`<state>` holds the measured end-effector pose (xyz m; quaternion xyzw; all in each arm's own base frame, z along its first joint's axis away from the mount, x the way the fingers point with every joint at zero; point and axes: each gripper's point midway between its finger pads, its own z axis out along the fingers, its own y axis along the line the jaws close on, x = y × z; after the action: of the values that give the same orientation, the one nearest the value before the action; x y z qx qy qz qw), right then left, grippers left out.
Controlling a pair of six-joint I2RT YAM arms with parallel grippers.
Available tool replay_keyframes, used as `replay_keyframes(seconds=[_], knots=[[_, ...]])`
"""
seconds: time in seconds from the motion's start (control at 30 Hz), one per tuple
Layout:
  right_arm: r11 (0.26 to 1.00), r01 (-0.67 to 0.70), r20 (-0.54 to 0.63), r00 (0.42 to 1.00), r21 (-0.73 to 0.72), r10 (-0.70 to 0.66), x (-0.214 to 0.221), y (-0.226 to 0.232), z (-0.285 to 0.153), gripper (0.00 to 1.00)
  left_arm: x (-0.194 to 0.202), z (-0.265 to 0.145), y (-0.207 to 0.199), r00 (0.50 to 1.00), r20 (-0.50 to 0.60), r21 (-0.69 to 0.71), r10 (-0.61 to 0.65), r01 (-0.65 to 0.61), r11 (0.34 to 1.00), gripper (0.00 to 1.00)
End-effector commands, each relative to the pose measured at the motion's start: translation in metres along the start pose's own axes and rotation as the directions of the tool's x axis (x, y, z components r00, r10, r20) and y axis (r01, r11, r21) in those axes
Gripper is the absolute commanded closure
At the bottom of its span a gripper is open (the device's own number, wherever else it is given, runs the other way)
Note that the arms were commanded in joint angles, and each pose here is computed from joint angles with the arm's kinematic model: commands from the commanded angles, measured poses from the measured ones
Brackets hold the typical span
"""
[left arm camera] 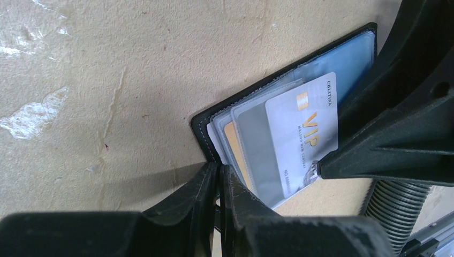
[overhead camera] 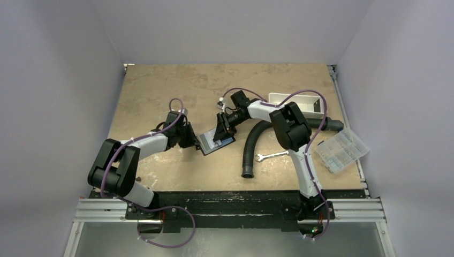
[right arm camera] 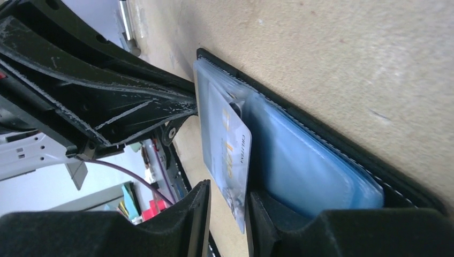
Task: Put the credit cards into the card holder
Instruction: Insert the credit card into the card holder.
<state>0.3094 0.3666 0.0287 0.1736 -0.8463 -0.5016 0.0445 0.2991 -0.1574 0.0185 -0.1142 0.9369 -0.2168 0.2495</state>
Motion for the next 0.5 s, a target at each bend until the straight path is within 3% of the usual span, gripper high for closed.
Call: replay_keyframes(seconds=[0.0, 0.23, 0.47], knots=[[0.989, 0.027, 0.077, 0.996, 0.142, -0.039, -0.013, -0.019, -0.009, 0.66, 0.007, 0.003, 0.01, 1.0, -0.005, -0.027, -0.005, 0.004, 1.0, 0.89], [0.994, 0.059, 0.055, 0.996, 0.094, -0.065, -0.013, -0.001, 0.01, 0.78, 0.007, 0.005, 0.007, 1.0, -0.008, -0.012, -0.008, 0.008, 1.0, 0.89], [0.977, 0.078, 0.111, 0.989, 0.199, -0.102, -0.021, -0.004, -0.015, 0.58, 0.007, 0.002, 0.008, 1.0, -0.006, -0.016, -0.002, 0.002, 1.0, 0.89]])
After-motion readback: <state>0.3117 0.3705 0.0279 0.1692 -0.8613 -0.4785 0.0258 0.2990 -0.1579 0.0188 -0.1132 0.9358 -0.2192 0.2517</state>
